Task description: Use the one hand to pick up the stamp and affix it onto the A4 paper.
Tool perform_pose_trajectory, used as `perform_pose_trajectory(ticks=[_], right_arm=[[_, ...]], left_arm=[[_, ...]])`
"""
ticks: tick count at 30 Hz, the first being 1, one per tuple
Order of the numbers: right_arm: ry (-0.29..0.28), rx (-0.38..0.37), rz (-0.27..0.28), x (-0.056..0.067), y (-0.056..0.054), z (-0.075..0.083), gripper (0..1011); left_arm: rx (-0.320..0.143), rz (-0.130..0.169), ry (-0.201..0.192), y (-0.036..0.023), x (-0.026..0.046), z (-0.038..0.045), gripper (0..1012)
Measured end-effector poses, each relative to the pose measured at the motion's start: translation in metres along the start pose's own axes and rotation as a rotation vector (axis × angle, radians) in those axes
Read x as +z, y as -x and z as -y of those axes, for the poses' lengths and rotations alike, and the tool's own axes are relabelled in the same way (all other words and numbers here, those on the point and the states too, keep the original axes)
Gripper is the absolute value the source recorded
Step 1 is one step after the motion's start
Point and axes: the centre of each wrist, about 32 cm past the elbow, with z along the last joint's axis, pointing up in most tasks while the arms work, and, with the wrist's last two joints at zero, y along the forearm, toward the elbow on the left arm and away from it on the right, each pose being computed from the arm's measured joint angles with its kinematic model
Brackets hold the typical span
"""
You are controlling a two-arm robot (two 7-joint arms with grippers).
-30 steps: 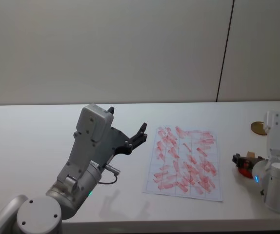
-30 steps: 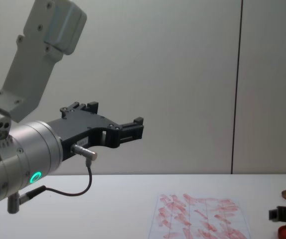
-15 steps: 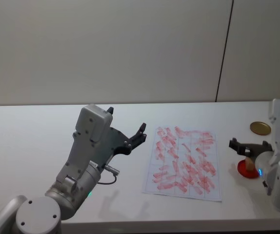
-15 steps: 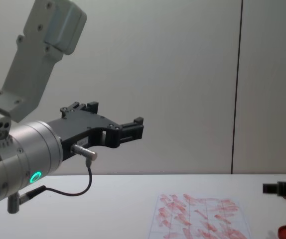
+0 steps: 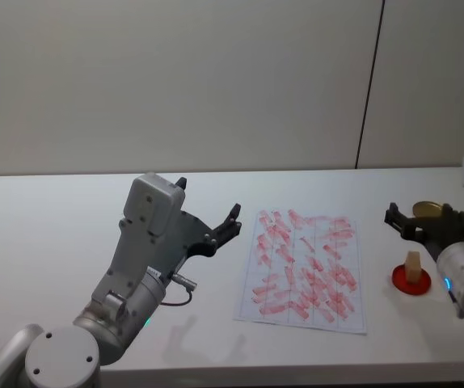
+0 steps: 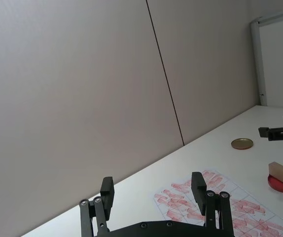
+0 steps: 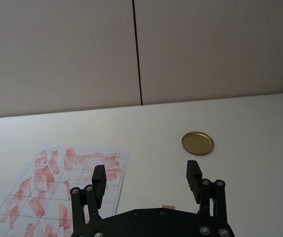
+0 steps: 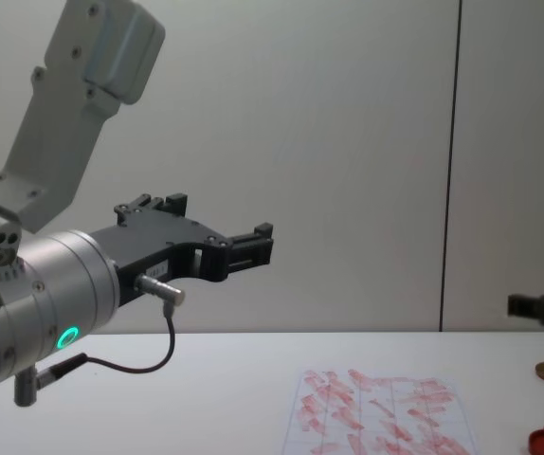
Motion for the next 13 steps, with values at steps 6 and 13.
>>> perform_pose_trajectory(ticks=[6,13], right_arm=[[-0.049,0.022,0.018,0.002,-0.003,0.010,1001],[-0.079,0.037,0.031,0.003,-0.005,0.016,1001]], left_arm=[[0.000,0.000,0.000,0.0000,0.0000,0.0000,993],[0.000,0.000,0.000,0.0000,0.0000,0.0000,993]])
